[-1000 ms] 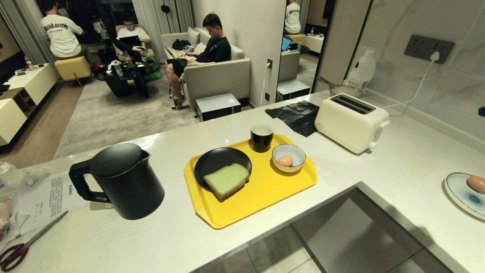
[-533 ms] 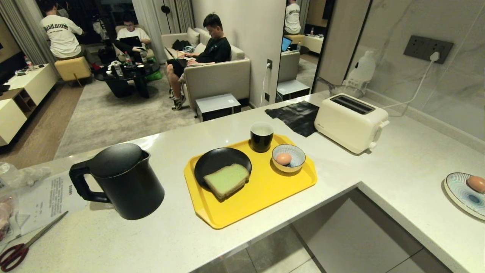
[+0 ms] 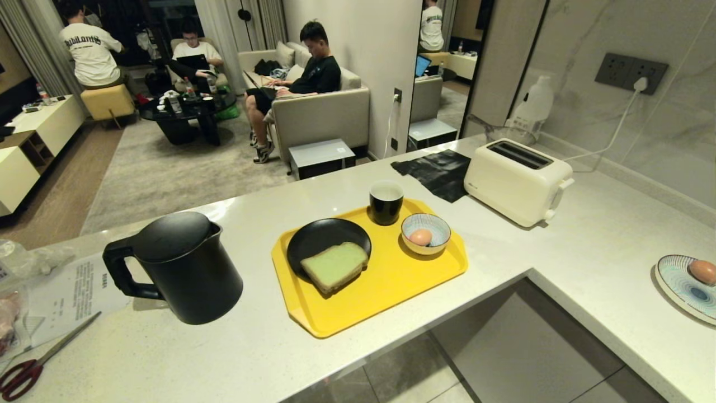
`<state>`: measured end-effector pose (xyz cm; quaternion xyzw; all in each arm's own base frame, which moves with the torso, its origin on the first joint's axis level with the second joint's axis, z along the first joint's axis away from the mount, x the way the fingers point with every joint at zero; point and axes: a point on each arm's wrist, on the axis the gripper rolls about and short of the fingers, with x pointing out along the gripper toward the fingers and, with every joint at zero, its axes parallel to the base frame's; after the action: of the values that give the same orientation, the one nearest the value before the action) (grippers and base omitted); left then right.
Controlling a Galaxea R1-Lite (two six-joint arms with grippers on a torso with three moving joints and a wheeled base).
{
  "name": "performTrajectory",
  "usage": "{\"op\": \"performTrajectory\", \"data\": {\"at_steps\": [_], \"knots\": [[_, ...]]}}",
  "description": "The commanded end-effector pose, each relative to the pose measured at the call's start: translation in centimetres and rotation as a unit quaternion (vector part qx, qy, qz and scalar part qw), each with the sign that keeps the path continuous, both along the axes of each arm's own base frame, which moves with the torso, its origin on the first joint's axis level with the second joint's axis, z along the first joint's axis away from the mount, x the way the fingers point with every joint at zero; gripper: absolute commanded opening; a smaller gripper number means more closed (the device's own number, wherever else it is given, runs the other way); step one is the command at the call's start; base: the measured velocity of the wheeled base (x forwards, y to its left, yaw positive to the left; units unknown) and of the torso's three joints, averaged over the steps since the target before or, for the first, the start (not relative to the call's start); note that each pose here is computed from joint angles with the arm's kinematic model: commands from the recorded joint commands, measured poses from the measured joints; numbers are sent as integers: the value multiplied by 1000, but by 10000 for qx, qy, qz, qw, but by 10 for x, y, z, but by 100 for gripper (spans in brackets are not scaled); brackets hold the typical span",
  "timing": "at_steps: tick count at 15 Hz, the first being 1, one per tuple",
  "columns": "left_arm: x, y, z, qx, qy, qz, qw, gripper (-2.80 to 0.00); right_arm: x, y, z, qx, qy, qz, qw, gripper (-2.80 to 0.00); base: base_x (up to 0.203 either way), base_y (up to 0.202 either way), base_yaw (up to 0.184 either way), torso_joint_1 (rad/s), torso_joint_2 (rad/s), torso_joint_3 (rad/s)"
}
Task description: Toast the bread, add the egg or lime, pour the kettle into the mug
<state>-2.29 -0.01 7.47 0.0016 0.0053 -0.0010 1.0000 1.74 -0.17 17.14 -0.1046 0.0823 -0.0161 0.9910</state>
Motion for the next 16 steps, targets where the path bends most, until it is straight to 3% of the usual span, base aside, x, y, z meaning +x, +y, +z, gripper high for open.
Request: {"op": "performTrajectory", "data": {"at_steps": [1, 5, 7, 11, 16], "knots": [[0, 0, 0, -1, -15, 2, 10000, -280, -12, -1, -32, 24, 8, 58, 10000, -280, 0, 0, 0, 0, 0, 0], [0, 0, 0, -1, -15, 2, 10000, -280, -18, -2, -79, 368, 212, 105, 9990, -280, 0, 0, 0, 0, 0, 0], [0, 0, 0, -1, -15, 2, 10000, -280, -18, 0, -81, 685, 199, 411, 9966, -280, 0, 0, 0, 0, 0, 0], [0, 0, 0, -1, -15, 2, 10000, -280, -21, 2, -90, 777, 323, 10, 9965, -280, 0, 0, 0, 0, 0, 0], [0, 0, 0, -1, -15, 2, 10000, -280, -39, 2, -96, 577, -666, 405, 9953, -280, 0, 0, 0, 0, 0, 0]]}}
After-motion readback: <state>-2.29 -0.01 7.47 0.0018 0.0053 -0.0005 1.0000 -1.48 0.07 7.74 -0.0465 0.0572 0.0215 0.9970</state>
